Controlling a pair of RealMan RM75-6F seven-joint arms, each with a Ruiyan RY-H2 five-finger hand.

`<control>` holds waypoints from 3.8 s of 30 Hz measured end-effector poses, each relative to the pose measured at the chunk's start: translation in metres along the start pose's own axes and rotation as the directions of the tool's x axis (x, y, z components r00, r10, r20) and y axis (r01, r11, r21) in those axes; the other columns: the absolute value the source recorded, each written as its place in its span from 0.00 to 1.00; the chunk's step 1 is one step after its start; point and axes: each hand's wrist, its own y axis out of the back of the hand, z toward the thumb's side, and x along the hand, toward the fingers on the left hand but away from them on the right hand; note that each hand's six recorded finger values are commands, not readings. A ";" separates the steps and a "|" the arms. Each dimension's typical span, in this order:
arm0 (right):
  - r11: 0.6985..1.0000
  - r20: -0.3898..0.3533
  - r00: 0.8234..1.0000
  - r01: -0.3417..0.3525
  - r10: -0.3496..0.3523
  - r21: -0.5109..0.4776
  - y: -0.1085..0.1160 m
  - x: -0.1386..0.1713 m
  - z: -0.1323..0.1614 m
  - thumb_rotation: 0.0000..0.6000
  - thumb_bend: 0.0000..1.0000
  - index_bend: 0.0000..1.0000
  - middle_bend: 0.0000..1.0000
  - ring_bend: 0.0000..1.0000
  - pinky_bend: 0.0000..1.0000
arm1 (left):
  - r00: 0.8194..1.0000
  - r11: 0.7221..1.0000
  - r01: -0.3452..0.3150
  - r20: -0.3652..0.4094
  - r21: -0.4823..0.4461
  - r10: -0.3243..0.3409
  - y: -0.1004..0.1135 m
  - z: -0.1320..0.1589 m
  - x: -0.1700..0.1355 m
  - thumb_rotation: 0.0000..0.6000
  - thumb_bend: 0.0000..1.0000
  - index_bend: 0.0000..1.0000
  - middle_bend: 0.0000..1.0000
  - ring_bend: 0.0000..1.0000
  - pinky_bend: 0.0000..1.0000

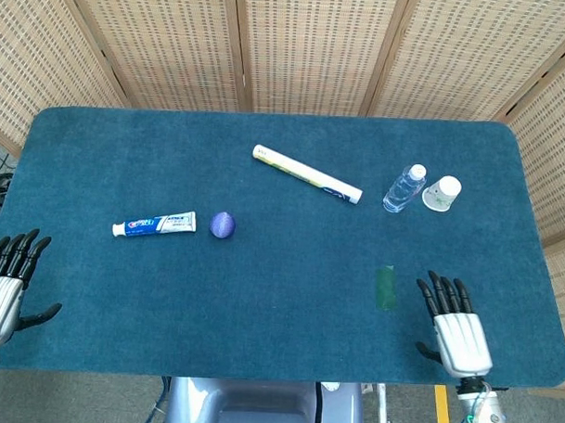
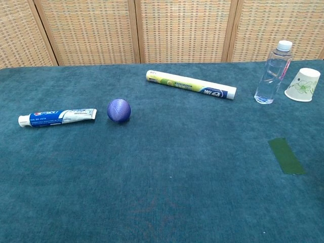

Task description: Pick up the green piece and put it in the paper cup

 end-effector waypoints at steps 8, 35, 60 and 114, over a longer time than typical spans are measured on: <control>0.999 -0.001 1.000 -0.009 0.009 -0.033 -0.011 -0.027 0.024 1.00 0.12 0.00 0.00 0.00 0.00 | 1.000 1.000 0.003 0.001 -0.001 -0.003 -0.001 -0.001 0.000 1.00 0.07 0.00 0.00 0.00 0.00; 0.994 0.073 0.992 -0.099 0.103 -0.049 -0.064 -0.074 0.033 1.00 0.16 0.00 0.00 0.00 0.00 | 1.000 1.000 0.023 -0.014 0.012 -0.023 -0.008 -0.003 0.004 1.00 0.07 0.00 0.00 0.00 0.00; 0.990 0.097 0.986 -0.130 0.135 -0.055 -0.082 -0.093 0.029 1.00 0.18 0.00 0.00 0.00 0.00 | 0.999 0.999 0.041 -0.015 0.022 -0.041 -0.014 -0.003 0.005 1.00 0.07 0.00 0.00 0.00 0.00; 0.988 0.118 0.981 -0.154 0.156 -0.021 -0.086 -0.103 0.016 1.00 0.26 0.51 0.00 0.00 0.00 | 0.999 0.999 0.039 0.002 0.024 -0.039 -0.013 0.001 0.003 1.00 0.08 0.00 0.00 0.00 0.00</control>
